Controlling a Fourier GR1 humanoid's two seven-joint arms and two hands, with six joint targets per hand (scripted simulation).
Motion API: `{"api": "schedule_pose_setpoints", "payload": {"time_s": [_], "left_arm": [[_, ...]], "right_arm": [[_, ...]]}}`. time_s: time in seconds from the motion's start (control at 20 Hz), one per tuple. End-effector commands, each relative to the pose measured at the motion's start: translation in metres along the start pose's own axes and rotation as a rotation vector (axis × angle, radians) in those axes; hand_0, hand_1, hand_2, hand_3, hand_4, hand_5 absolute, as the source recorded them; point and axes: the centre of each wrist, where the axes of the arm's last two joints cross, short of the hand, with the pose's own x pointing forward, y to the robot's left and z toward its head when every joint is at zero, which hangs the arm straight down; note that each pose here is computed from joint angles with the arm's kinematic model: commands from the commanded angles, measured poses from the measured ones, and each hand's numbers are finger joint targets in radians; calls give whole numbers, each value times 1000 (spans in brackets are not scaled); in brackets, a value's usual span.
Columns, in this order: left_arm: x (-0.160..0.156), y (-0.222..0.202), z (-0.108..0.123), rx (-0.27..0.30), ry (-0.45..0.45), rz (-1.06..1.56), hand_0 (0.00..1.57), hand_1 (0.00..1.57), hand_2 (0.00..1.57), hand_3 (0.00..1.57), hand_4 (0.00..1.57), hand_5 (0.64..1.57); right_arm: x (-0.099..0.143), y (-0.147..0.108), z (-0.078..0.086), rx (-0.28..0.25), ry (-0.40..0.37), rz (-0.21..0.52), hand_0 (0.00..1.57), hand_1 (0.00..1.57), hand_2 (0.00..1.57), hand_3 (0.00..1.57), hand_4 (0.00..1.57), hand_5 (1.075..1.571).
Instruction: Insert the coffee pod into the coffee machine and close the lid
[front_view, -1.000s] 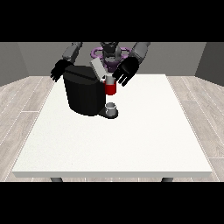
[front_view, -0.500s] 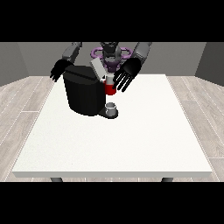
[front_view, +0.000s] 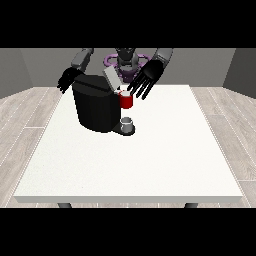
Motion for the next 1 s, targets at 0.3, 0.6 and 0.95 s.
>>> {"api": "schedule_pose_setpoints", "payload": {"time_s": [0.3,0.6,0.95], "left_arm": [[-21,-33,11,-49,34,97,0,0,0,0,0,1571],[-29,-79,19,42,18,531,0,0,0,0,79,1571],[-41,-195,62,-64,96,851,0,0,0,0,0,1571]], "right_arm": [[-25,-11,23,-24,60,-22,0,0,0,0,405,1571],[-47,-38,43,-103,129,-18,0,0,0,0,398,1571],[-54,-70,62,-102,190,85,0,0,0,0,357,1571]]}}
